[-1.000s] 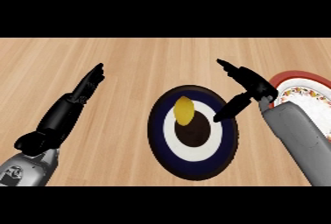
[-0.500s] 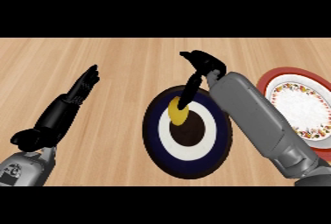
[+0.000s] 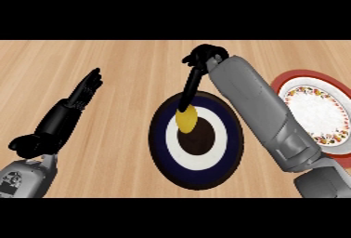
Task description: Pick the lemon from the plate and place it in the plate
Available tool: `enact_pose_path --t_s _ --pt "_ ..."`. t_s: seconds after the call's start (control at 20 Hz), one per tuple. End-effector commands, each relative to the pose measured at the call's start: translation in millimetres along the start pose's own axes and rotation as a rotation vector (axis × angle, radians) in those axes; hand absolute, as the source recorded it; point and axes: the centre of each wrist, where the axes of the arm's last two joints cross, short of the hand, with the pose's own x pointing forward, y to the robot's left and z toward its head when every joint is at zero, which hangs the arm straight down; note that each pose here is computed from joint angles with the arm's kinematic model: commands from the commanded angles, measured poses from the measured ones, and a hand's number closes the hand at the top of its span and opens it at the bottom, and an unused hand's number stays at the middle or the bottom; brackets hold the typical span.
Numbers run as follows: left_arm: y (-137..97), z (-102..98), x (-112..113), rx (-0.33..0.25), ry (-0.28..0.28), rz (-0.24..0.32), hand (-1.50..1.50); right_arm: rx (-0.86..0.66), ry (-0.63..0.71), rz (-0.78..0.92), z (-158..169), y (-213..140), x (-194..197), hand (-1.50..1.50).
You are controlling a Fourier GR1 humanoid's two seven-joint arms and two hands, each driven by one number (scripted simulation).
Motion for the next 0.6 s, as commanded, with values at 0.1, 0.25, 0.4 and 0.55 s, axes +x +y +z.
enact_pose_path --t_s 0.1,0.25,0.4,0.55 --pt "0 -7 17 0.001 -0.005 0.003 0.00 0.029 0.154 0.044 7 -25 5 -1.50" --pt "-7 -1 2 -0.002 -0.013 0.004 0.00 0.048 0.175 0.029 4 -33 1 -1.50" --pt "4 -8 19 0.008 0.006 0.000 0.00 0.017 0.179 0.001 0 -48 -25 -1.50" --pt "-4 12 1 -0.002 -0.005 0.003 0.00 0.046 0.156 -0.037 0 -48 -15 -1.50"
